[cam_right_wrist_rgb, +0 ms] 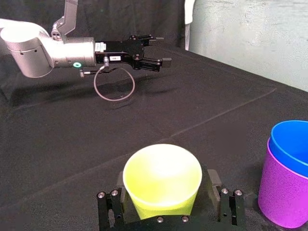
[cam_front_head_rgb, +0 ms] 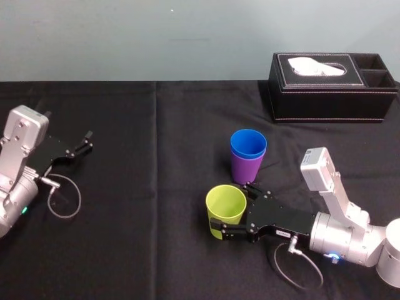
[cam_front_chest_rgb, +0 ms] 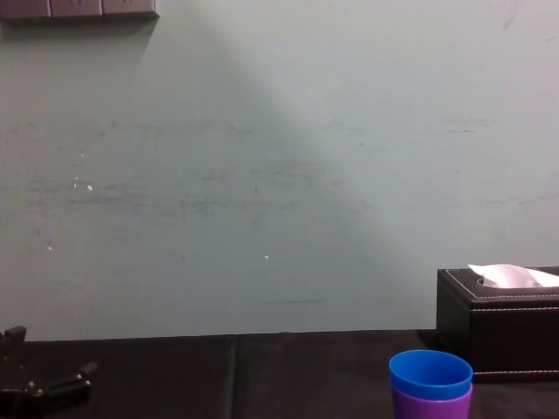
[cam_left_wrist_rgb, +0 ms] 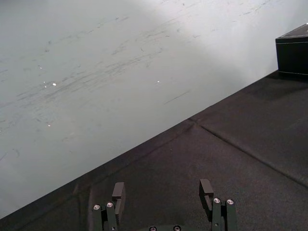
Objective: Stack the three plastic cups sequentially using one hand.
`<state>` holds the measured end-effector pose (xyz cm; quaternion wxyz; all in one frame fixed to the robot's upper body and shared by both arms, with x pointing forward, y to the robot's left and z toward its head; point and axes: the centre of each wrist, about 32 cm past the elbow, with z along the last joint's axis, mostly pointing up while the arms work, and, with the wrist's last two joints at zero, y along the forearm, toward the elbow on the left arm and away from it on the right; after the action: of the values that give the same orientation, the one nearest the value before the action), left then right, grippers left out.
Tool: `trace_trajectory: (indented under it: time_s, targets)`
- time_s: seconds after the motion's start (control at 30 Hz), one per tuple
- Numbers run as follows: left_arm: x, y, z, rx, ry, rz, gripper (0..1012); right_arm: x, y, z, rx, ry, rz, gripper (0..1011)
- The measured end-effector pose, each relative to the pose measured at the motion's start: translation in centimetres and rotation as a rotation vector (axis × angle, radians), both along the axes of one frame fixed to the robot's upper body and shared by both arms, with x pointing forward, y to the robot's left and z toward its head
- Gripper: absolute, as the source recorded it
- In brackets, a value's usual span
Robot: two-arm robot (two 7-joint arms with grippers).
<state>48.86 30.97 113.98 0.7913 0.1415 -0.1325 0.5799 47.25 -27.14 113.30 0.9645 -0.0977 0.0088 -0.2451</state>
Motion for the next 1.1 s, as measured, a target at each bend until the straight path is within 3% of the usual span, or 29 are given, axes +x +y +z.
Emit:
trace_trajectory:
  time_s: [0.1,0.33,0.43,1.1]
  targets:
    - [0.0,0.0,0.0,0.0,0.0,0.0,1011,-0.02,-0.02,0.01,0.0,0.0,0.0,979]
    - [0.0,0.0,0.0,0.0,0.0,0.0,1011,-0.06,-0.08,0.03,0.0,-0.001,-0.001,785]
    - [0.0,0.0,0.0,0.0,0.0,0.0,1011,-0.08,-0.08,0.04,0.0,-0.002,-0.001,760]
    - [0.0,0.0,0.0,0.0,0.0,0.0,1011,-0.14,-0.12,0.12,-0.001,-0.004,-0.002,734]
